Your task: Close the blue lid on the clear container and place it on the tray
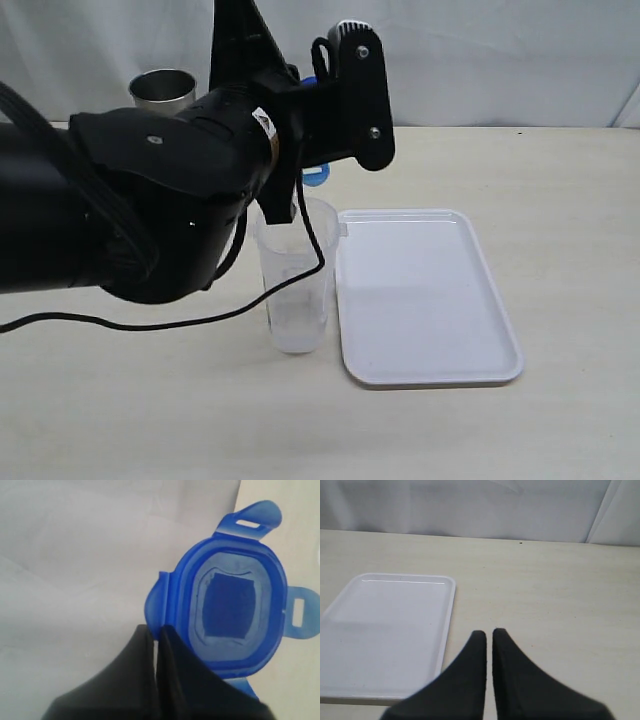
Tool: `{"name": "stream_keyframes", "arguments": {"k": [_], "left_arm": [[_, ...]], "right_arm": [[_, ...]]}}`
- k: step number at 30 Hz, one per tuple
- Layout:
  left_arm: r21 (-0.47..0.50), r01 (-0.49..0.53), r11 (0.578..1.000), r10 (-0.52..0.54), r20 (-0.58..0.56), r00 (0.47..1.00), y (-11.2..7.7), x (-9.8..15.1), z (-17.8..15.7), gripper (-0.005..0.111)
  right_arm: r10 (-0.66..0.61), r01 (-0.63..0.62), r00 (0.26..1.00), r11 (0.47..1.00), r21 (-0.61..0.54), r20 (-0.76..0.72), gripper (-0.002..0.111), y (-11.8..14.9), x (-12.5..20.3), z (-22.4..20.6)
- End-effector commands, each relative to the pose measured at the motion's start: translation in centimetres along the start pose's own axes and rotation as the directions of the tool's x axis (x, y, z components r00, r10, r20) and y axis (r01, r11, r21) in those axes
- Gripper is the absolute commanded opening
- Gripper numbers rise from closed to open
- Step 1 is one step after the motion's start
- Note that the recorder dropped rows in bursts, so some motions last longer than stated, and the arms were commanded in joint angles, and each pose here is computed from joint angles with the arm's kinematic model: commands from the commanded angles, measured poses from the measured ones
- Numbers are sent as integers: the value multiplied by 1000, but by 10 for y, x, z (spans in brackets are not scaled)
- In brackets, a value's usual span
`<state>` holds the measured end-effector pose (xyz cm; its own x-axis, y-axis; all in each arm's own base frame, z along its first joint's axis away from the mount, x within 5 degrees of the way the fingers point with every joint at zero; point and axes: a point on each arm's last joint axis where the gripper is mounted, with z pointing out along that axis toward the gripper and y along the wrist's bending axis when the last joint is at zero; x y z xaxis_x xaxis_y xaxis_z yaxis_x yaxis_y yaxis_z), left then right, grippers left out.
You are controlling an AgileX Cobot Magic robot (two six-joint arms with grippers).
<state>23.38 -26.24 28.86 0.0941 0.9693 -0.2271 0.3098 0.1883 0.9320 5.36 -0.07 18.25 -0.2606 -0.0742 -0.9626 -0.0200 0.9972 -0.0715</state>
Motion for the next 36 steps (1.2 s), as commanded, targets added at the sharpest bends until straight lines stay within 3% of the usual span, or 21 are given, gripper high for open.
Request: {"name": "stream_keyframes", "arguments": {"k": [1, 5, 9, 13, 21, 28, 36], "left_arm": [[-24, 49, 998, -50, -23, 999, 6, 11, 13, 0], [-18, 67, 998, -68, -50, 996, 6, 18, 16, 0], [35, 18, 999, -18, -24, 1000, -10, 20, 15, 0], [-5, 20, 1000, -20, -53, 998, -13, 27, 15, 0], [31, 11, 999, -11, 16, 1000, -21, 13, 6, 0], [4, 4, 1000, -4, -20, 1000, -18, 16, 5, 0], [-18, -75, 997, 76, 16, 997, -24, 1, -11, 0]], "right_arm": [[7, -7, 1000, 1000, 7, 5, 5, 0, 1, 0], [7, -7, 1000, 1000, 7, 5, 5, 0, 1, 0], [7, -7, 1000, 1000, 7, 5, 5, 0, 1, 0], [7, -7, 1000, 1000, 7, 5, 5, 0, 1, 0], [7, -7, 1000, 1000, 7, 5, 5, 0, 1, 0], [7, -7, 1000, 1000, 7, 5, 5, 0, 1, 0], [9, -9, 1000, 1000, 7, 5, 5, 0, 1, 0]]}}
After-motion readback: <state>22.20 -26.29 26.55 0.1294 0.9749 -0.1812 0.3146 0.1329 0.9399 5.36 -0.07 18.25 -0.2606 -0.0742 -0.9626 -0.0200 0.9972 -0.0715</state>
